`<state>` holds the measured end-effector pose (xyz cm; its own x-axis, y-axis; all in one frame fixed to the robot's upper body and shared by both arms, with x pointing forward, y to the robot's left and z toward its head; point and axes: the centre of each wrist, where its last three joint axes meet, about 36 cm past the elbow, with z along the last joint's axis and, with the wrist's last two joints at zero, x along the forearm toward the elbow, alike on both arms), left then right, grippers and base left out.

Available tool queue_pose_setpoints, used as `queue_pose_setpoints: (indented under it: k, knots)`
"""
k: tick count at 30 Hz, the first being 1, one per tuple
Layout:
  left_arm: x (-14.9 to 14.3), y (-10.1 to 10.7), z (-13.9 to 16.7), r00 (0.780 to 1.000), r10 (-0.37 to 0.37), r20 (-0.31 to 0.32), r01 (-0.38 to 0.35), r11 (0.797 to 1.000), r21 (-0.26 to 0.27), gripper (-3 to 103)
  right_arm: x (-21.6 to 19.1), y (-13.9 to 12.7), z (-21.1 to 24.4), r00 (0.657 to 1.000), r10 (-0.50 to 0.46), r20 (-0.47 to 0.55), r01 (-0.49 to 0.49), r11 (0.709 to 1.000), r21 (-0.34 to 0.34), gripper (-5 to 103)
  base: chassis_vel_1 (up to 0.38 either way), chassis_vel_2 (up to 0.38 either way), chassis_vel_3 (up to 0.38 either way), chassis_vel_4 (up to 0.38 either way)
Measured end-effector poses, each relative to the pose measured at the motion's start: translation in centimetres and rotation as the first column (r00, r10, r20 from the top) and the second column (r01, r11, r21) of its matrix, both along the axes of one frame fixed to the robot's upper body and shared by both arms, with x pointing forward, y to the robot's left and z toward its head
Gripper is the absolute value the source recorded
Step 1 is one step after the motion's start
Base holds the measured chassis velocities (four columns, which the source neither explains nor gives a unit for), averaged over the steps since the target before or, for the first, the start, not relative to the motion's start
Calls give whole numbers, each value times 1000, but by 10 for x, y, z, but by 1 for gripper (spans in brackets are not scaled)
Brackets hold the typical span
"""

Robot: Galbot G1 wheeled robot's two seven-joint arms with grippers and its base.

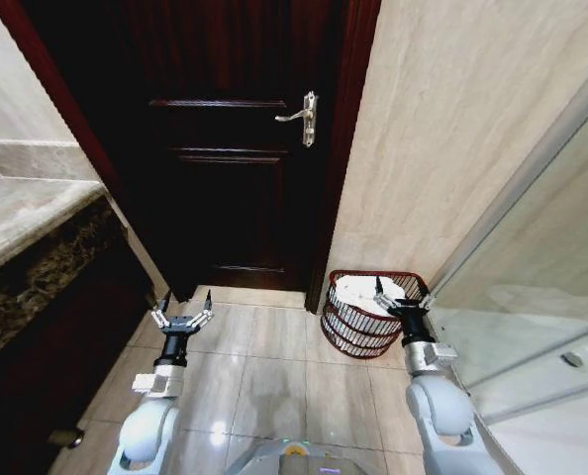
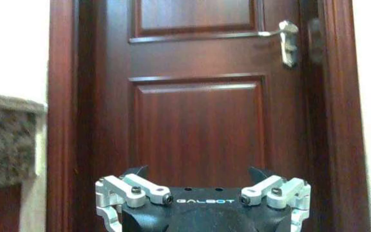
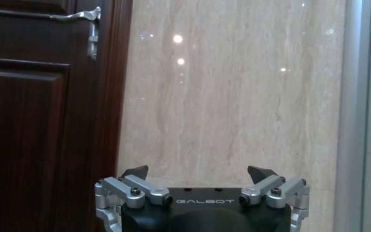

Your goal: Discard the used towel into the hamper.

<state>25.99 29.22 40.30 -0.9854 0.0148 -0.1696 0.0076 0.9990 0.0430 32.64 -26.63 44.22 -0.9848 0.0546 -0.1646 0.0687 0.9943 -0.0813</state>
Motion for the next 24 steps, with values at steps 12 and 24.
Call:
queue_pose_setpoints:
  k: [12, 24]
  knots:
    - [24, -23, 24, 993, 119, 21, -119, 993, 1, 100, -21, -14, 9, 999, -30, 13, 30, 999, 28, 100, 0, 0, 0, 0]
    - [18, -18, 26, 995, 102, 20, -102, 995, 4, 100, -30, -11, 15, 1000, -1, 17, 1, 1000, 28, 100, 0, 0, 0, 0]
